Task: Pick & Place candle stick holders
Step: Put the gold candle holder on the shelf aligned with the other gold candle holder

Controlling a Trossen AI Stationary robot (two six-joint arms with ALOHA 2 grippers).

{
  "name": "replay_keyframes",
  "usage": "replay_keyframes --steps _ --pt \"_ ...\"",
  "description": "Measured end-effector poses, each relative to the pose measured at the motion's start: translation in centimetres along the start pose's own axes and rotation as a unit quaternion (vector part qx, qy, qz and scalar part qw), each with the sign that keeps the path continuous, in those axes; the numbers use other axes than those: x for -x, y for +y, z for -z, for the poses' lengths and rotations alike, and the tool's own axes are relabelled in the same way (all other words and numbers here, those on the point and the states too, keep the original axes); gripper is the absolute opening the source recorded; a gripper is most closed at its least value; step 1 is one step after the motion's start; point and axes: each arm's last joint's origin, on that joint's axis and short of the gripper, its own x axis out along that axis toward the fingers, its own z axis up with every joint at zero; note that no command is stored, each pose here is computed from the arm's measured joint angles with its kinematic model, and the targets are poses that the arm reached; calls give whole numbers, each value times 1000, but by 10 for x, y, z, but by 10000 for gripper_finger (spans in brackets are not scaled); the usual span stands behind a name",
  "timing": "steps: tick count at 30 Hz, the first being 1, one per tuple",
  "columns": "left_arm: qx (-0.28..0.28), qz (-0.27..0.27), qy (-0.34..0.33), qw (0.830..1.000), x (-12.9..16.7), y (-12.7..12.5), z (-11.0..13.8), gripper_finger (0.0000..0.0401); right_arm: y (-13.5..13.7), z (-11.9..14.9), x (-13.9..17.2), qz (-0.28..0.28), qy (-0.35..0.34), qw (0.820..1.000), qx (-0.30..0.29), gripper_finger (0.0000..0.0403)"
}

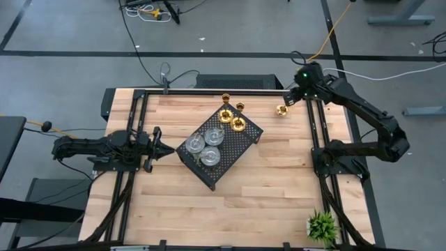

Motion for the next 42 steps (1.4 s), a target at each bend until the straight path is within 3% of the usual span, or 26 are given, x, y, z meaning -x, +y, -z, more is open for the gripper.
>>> replay_keyframes --steps 14,20,42 --pt "0 0 0 1000 0 0 0 39 -6 19 29 -17 14 999 28 134" --pt "0 0 0 1000 0 0 0 39 -5 21 35 -53 7 998 35 134" --pt "0 0 0 1000 0 0 0 39 25 31 48 -135 17 985 104 133"
